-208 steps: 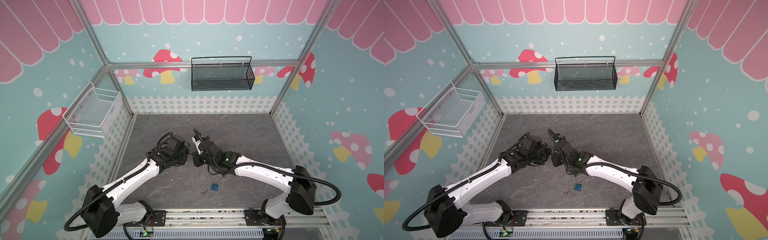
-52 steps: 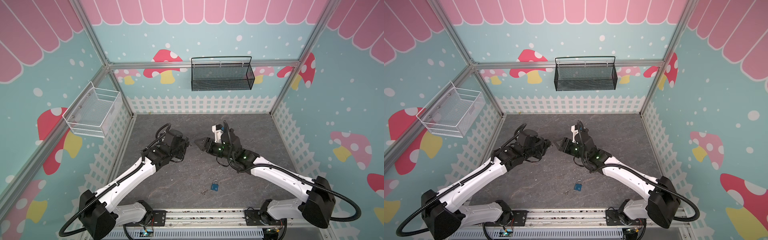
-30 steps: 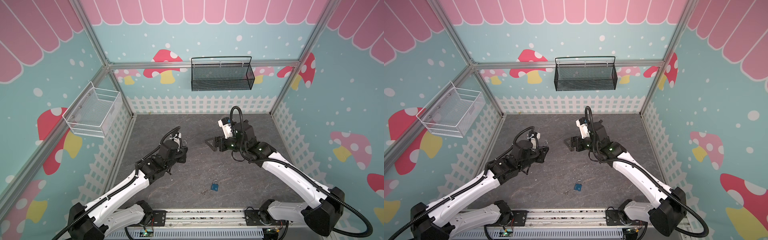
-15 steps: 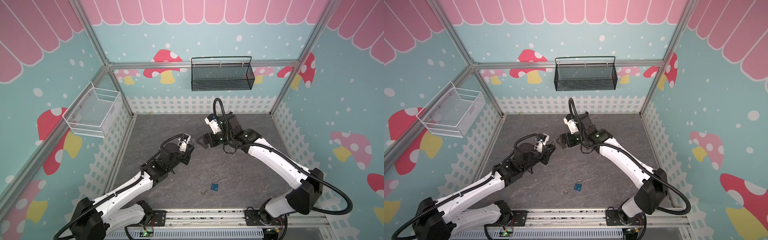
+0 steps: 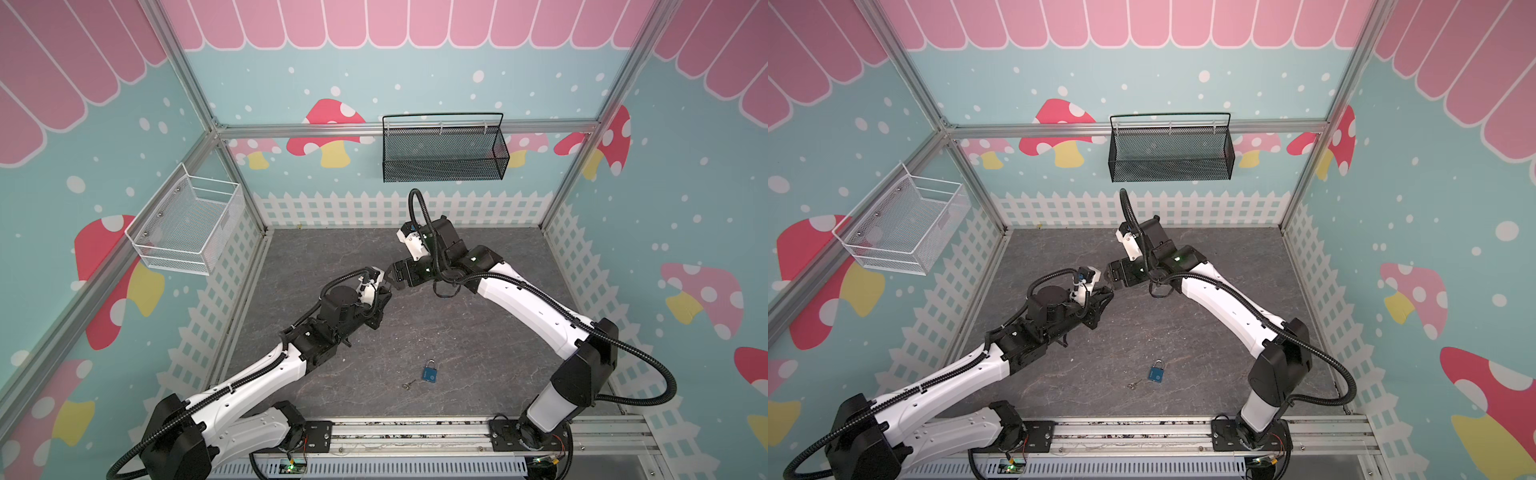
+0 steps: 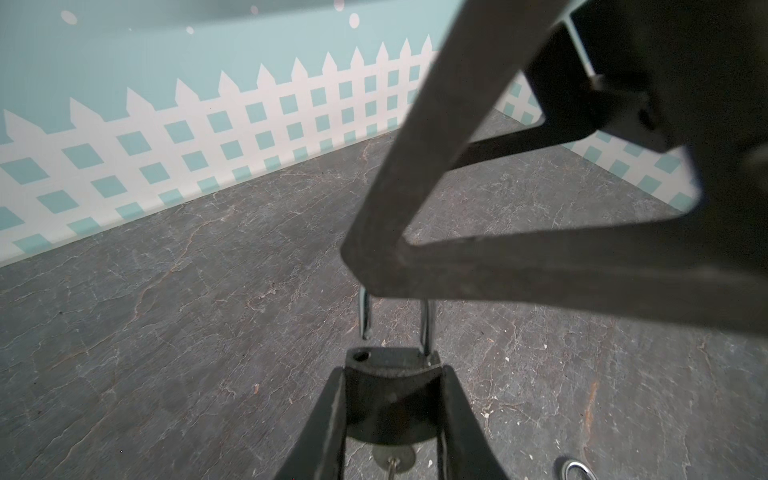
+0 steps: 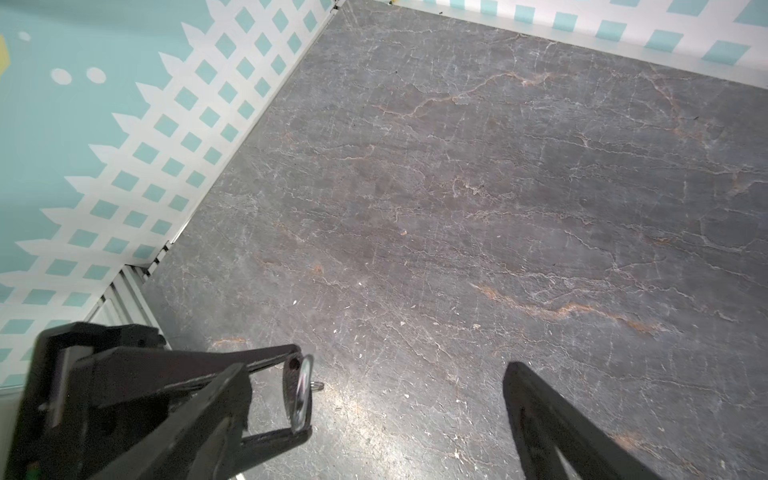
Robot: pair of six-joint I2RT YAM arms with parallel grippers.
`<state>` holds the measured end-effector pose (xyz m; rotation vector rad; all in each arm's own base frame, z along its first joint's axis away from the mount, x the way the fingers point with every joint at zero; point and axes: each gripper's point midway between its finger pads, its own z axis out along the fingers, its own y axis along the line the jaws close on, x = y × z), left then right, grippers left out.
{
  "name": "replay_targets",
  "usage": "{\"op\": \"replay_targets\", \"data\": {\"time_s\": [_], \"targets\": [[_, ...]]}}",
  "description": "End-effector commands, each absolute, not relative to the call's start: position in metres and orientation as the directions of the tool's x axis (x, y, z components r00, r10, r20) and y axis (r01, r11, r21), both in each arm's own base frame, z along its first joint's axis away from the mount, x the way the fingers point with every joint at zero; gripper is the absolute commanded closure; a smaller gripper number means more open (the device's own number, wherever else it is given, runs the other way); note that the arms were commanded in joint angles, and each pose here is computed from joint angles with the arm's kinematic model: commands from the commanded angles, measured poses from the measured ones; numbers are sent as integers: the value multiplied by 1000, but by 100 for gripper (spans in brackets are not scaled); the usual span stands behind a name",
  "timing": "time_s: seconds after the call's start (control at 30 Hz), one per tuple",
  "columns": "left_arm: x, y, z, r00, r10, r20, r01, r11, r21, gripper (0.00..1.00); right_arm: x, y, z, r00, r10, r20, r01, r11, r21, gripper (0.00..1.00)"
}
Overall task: Unlock with the key
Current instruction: 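Reach the open right gripper toward the padlock shackle above the left gripper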
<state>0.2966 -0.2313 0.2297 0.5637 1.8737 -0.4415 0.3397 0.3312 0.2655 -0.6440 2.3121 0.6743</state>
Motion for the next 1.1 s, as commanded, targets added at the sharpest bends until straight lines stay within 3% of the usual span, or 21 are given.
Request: {"op": "replay_targets", "data": {"time_s": [0.0,0.33,0.57,1.07], "targets": [[298,-237,257,-237,149,-960,589,808,-20,100,343,322,258,-675,-314,-667,-587,777,228,2],[297,-236,256,-237,153,-959,592,806,-18,100,352,311,241,-693,-388,-608,-568,813,127,1],[295,-237,256,-229,148,-962,595,804,-18,100,351,310,232,-713,-426,-557,-581,804,128,0],[296,-233,259,-216,129,-968,579,815,-21,100,342,302,246,-709,-413,-571,-605,773,191,2]]}}
